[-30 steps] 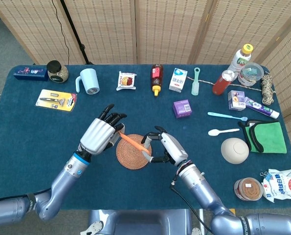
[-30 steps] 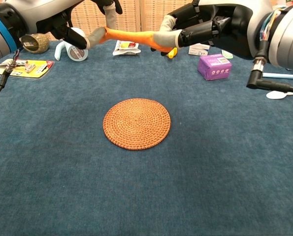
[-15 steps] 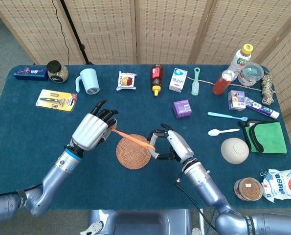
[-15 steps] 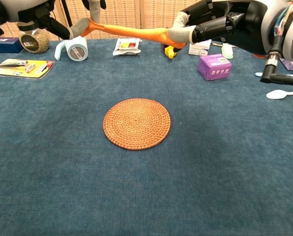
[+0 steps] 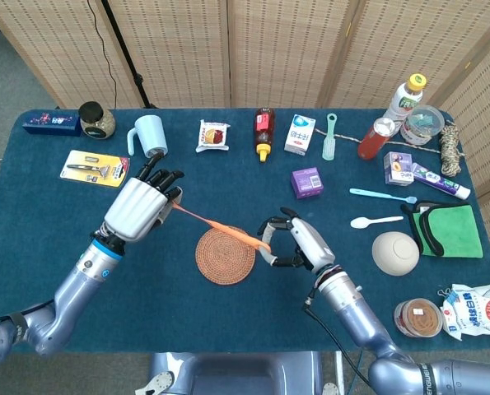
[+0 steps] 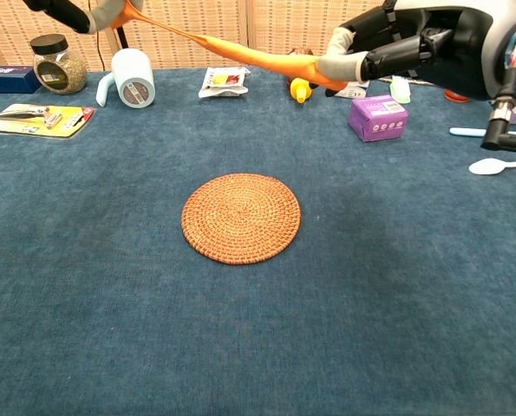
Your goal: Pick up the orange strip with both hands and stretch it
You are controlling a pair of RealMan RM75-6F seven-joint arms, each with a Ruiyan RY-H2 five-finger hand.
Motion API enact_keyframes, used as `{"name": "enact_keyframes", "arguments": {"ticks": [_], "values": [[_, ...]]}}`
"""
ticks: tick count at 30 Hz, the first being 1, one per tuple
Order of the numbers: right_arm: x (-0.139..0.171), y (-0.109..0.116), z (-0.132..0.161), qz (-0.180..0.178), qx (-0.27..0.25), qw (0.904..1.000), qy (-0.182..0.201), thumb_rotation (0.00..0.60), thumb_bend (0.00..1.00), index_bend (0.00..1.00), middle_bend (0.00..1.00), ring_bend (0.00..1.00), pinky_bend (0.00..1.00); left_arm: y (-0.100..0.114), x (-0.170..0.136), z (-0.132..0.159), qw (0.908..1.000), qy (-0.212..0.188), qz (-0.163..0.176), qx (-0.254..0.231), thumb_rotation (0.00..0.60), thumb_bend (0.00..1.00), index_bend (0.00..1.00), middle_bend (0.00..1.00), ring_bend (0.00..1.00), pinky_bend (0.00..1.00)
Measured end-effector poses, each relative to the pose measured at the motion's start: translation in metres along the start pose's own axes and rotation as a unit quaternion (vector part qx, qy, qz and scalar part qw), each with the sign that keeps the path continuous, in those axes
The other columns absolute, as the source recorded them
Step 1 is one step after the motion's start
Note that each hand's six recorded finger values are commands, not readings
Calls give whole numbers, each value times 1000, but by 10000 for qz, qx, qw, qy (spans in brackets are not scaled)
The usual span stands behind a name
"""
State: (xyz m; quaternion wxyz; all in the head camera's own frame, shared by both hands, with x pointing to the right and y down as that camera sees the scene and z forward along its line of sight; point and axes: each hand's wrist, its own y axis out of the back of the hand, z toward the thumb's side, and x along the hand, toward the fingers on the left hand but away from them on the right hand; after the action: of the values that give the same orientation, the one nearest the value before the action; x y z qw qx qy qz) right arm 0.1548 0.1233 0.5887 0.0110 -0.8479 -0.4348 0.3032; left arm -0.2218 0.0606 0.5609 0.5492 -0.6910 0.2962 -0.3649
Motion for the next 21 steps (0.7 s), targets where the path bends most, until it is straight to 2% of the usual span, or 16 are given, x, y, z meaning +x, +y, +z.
{"name": "enact_keyframes", "arguments": {"ticks": [21], "values": [[7,16,-15,-143,60,9998,-147,600,514,714,408,364,43,18,-8,-35,9991,289,138,267,600,547,637,294,309,95]]}}
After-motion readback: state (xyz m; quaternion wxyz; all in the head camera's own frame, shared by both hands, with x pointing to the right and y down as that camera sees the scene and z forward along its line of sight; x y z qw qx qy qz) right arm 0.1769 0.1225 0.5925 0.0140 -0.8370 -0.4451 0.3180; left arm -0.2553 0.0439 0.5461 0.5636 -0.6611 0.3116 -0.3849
